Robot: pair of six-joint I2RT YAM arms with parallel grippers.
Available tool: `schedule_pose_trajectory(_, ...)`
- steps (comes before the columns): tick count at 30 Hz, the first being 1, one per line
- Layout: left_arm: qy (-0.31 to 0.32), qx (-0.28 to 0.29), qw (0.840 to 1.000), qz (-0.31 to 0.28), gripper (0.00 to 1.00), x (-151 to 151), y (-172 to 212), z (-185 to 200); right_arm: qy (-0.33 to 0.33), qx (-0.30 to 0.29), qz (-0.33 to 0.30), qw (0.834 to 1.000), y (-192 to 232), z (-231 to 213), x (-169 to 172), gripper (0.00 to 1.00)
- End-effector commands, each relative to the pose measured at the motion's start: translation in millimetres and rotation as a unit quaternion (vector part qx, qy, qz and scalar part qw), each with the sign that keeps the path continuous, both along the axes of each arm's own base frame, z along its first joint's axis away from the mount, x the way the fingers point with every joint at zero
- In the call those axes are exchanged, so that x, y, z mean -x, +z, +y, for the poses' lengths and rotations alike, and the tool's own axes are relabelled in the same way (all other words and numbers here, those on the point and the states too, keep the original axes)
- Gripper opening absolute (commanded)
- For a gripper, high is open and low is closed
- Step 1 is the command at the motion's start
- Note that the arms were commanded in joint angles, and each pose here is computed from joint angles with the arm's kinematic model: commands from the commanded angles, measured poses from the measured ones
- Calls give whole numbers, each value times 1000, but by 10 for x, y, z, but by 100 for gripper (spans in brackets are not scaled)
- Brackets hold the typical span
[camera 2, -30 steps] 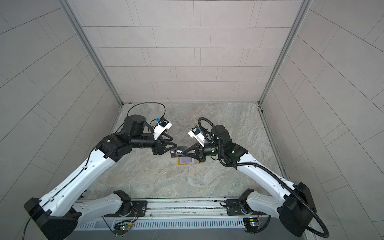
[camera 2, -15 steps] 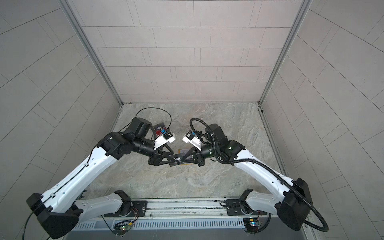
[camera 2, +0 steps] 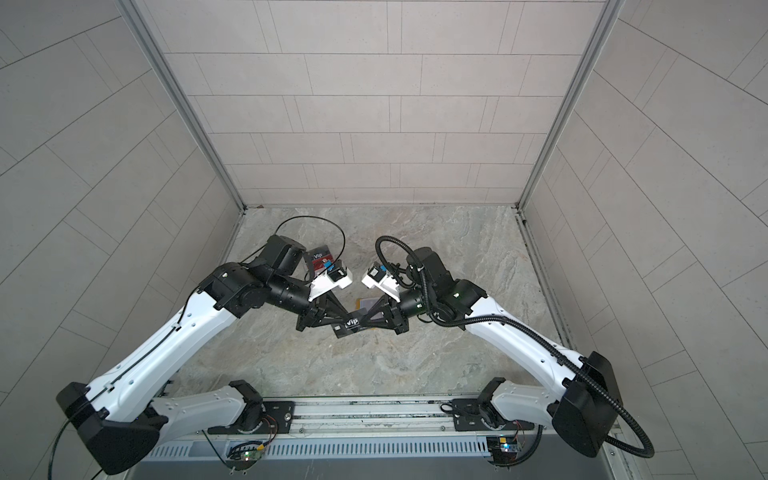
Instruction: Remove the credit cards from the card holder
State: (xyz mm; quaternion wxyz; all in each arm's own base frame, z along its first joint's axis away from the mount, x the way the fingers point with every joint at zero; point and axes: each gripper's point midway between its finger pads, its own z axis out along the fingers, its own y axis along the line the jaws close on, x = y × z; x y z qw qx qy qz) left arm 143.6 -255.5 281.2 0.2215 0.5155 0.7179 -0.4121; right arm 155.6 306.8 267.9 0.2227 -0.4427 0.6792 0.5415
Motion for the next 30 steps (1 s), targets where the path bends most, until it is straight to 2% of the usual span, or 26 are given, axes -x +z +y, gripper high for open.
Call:
schedule_pose_trajectory(1, -19, 11, 1000, 4, 10, 68, 62, -24, -6, -8, -36, 999, 87, 11, -61, 0)
schedule_pose_trajectory(7, 4, -11, 1000, -18, 0, -78, -51, -11, -42, 2, -58, 997, 88, -82, -148, 17)
schedule_pose_trajectory(8, 9, -13, 1000, -25, 0, -114, -72, -11, -51, 3, -62, 997, 88, -105, -173, 23)
schedule_pose_trajectory(10, 21, -11, 999, -39, 0, -202, -81, -2, -73, 11, -70, 995, 74, -154, -236, 42)
schedule_pose_trajectory(14, 60, -14, 994, -86, 0, -448, -54, 82, -126, 33, -77, 988, 16, -288, -393, 61)
schedule_pose_trajectory(17, 111, -36, 983, -140, 0, -790, -33, 223, -213, 80, -101, 969, -107, -482, -653, 68)
schedule_pose_trajectory(19, 142, -60, 974, -167, 0, -1080, -51, 386, -277, 128, -113, 945, -239, -664, -857, 72)
schedule_pose_trajectory(23, 167, -118, 961, -183, 0, -1580, -202, 633, -308, 158, -100, 933, -374, -799, -993, 86)
schedule_pose_trajectory(26, 151, -155, 957, -195, 0, -1843, -356, 771, -341, 182, -110, 916, -434, -901, -1108, 87)
schedule_pose_trajectory(30, 180, -184, 943, -209, 0, -2326, -497, 988, -384, 209, -119, 892, -496, -1076, -1241, 88)
